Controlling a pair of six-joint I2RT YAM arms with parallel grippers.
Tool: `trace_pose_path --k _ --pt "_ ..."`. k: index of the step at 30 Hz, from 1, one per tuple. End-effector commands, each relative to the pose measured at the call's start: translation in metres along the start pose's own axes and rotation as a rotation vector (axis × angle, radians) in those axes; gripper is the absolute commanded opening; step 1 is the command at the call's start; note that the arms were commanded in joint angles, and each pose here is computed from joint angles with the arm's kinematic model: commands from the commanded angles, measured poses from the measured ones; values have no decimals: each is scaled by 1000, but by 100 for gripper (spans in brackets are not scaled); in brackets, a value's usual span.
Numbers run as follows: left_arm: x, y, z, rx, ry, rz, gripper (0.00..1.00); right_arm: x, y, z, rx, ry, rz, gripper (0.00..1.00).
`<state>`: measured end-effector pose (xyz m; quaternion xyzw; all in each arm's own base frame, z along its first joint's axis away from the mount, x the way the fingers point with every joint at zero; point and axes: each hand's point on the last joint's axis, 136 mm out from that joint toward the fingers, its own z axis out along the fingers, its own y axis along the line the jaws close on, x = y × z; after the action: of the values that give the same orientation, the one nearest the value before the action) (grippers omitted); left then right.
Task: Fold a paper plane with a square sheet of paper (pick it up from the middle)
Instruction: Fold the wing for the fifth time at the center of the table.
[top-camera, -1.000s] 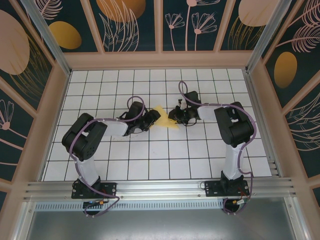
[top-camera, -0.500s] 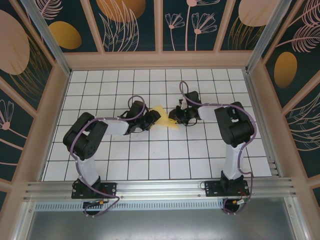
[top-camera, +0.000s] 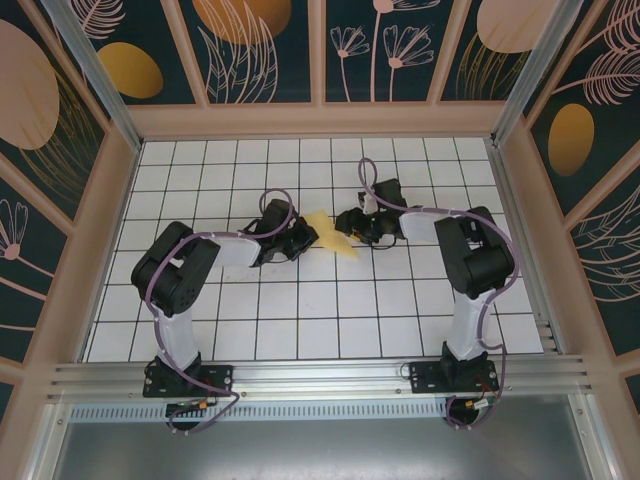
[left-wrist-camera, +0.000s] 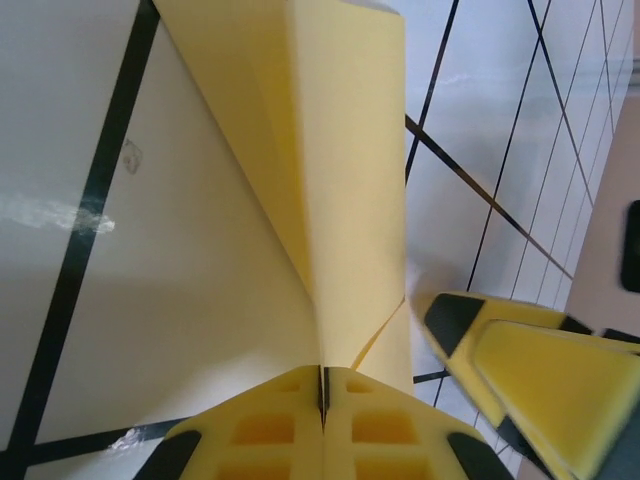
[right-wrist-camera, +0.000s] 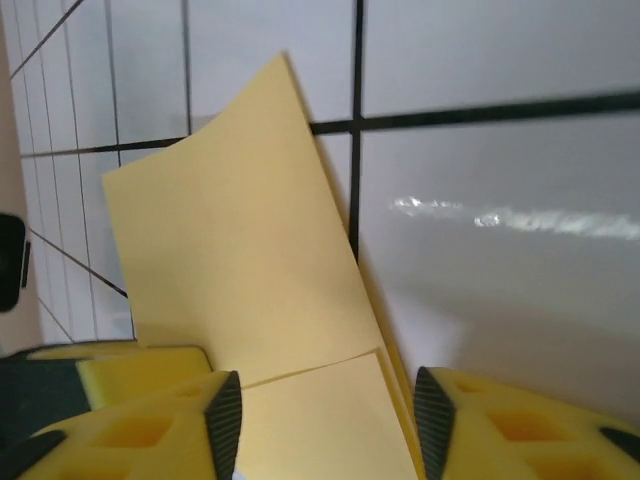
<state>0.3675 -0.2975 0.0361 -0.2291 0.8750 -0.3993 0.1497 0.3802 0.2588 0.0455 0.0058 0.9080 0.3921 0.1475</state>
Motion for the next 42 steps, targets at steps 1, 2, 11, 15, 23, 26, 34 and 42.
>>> trace_pose_path --k 1,2,11,15,23,26,34,42 --pt "-4 -8 0 -11 -18 42 1 -19 14 -23 13 -123 -195 57" --pt "-5 -9 -1 -15 -21 49 1 -17 14 -26 20 -137 -231 59" --pt "-4 -8 -16 -43 11 88 0 15 46 -39 109 -273 -647 57" --pt "-7 -16 -24 -17 18 93 0 29 55 -29 125 -309 -793 44" --pt "-10 -20 -32 -6 20 90 0 47 71 -12 124 -311 -1013 45" --pt "-14 -29 -31 8 15 93 0 50 73 -5 121 -314 -1051 46" --pt "-14 -31 -31 1 17 91 0 60 64 8 126 -341 -1115 46" --pt "-14 -29 -31 -9 22 85 0 47 56 16 184 -408 -1120 43"
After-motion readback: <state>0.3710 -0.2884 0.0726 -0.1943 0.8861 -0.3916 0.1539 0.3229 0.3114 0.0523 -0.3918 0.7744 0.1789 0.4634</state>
